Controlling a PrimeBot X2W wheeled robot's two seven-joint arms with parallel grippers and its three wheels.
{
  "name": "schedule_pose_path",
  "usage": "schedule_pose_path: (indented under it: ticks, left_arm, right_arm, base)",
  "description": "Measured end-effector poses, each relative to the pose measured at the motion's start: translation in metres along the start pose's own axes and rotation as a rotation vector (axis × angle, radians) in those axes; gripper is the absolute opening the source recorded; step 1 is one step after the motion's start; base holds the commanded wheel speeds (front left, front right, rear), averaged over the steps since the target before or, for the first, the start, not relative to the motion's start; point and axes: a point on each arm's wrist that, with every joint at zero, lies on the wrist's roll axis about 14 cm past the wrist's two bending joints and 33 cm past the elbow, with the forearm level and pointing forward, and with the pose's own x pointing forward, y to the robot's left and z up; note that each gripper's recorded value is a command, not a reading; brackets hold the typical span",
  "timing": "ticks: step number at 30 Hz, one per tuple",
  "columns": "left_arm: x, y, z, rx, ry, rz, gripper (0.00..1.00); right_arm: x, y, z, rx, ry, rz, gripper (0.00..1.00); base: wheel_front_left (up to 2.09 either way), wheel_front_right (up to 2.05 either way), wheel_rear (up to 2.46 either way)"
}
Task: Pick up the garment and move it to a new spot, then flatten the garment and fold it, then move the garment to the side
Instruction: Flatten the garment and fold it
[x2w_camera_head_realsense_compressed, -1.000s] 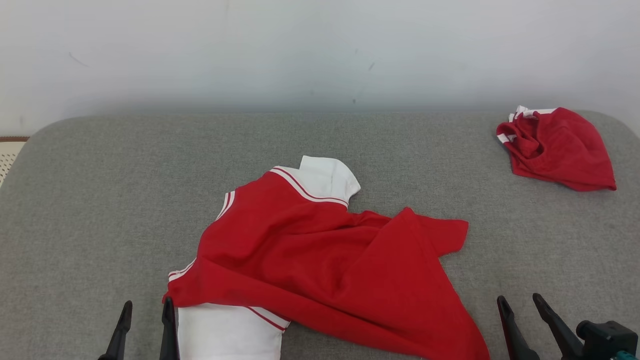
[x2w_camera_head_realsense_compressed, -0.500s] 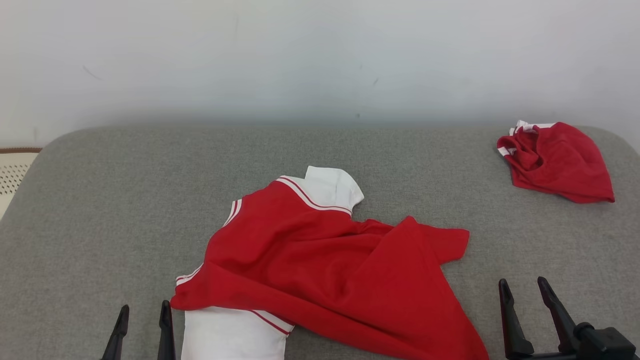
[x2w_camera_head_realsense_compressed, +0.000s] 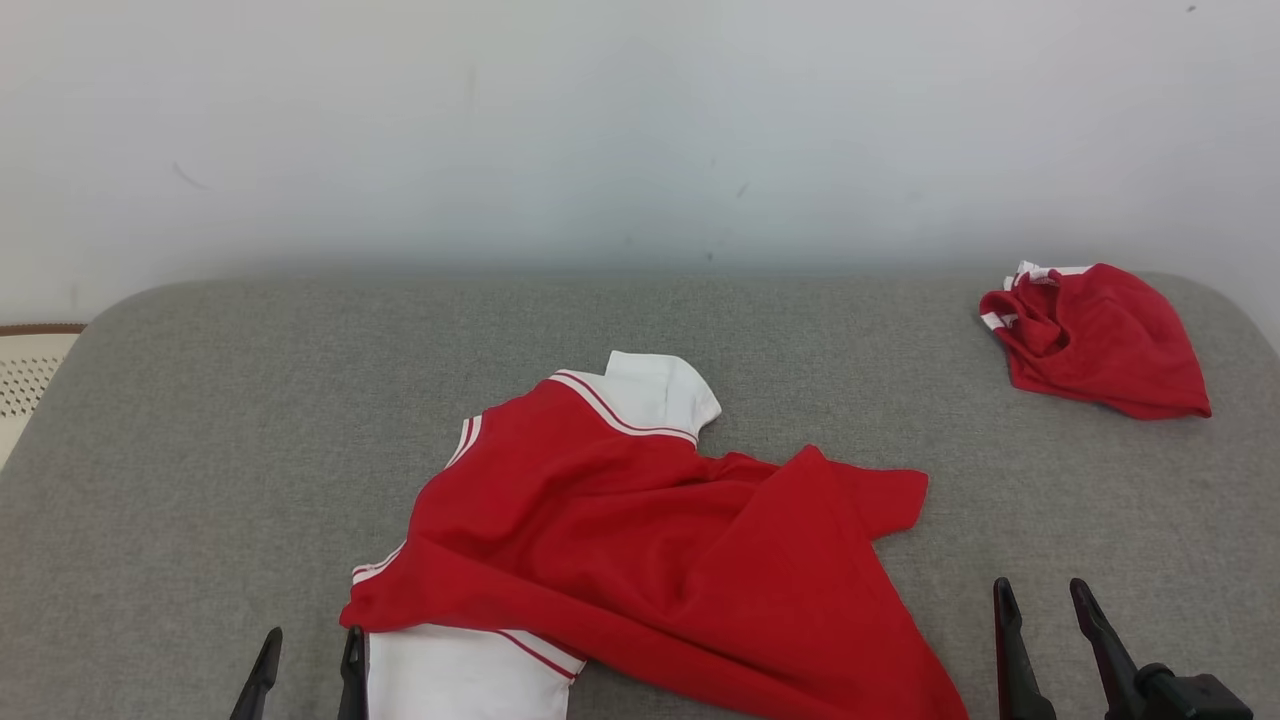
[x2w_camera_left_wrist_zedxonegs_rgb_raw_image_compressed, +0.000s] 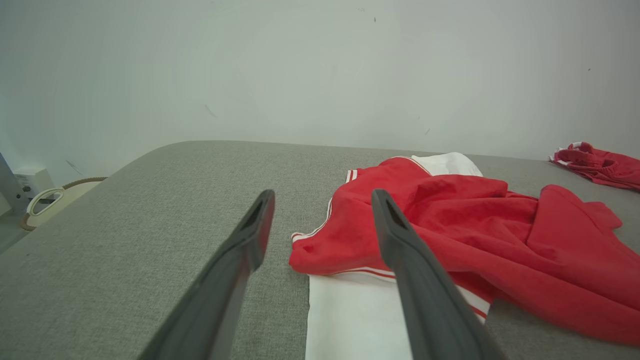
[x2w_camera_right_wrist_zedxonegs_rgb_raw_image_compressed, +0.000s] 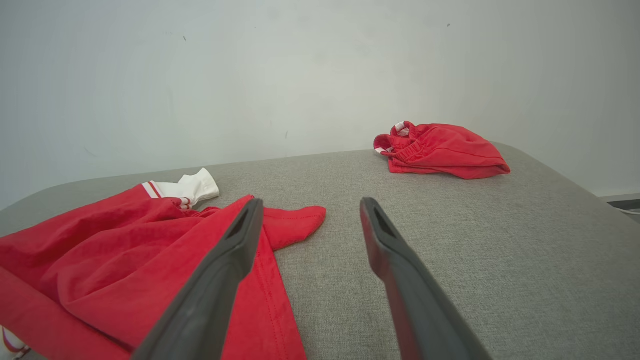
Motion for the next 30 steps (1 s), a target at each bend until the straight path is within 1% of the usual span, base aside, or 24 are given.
schedule_pose_path:
  ticks: [30]
  left_arm:
    - [-0.0001,-0.0029,-0.0027,0.007,0.008,-0.024,1.00]
  right_arm:
    - [-0.0027,-0.0015,-0.0026,-0.004,0.005,-0.007,1.00]
  base:
    - [0.00,0.00,0.00]
